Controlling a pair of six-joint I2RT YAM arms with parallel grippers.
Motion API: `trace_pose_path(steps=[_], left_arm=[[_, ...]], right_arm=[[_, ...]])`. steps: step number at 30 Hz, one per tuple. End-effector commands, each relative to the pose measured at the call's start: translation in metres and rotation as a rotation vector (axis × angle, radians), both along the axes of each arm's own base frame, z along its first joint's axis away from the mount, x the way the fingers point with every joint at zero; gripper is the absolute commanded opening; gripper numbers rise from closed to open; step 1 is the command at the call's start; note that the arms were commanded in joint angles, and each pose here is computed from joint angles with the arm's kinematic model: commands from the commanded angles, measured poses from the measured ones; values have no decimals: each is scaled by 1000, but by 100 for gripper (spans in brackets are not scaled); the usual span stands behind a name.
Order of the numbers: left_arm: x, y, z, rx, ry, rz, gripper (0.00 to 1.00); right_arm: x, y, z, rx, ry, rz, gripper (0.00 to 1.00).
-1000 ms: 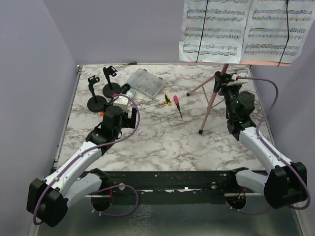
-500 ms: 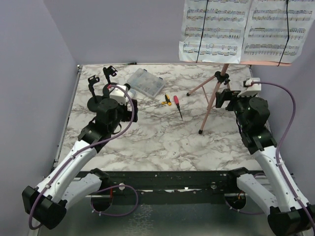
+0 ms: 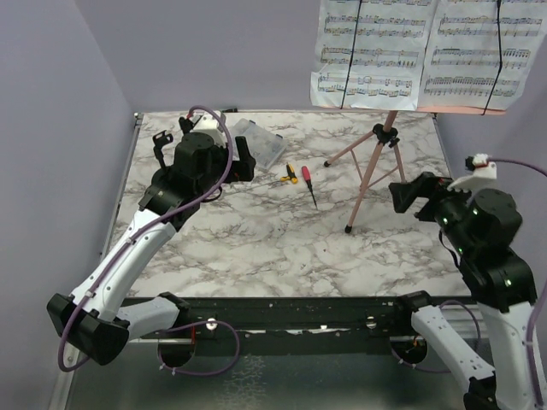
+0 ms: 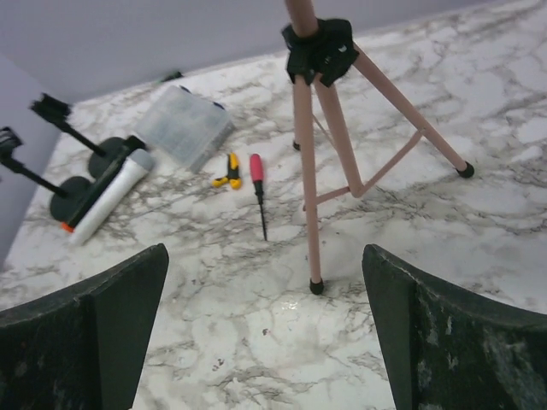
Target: Pack up the instrument practice props
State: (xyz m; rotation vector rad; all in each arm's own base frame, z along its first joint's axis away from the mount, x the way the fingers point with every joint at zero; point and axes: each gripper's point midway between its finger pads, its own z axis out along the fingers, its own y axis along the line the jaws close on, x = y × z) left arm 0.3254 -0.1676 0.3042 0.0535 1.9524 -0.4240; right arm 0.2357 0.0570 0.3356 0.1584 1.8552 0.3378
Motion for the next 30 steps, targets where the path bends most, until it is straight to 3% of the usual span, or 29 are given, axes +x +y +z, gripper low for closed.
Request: trace_pose_path(steps=[1,9,15,23,30], left_arm=[[-20,-28,16,-95,40,-152,99],[-18,-57,108,-206,-99,-299,99],[-3,-78,185,-268,-222,-372,96],[13,-99,246,-318,-348,-443,92],[20,-120,272,-379,-409,-529,80]], right_arm=[[-45,12,45,43,-138,128,100],[-33,40,124,43,-186,282,93],[-3,65,177,73,-221,380,88],[36,89,211,142,-269,450,79],[59,117,232,226,-335,572,68]])
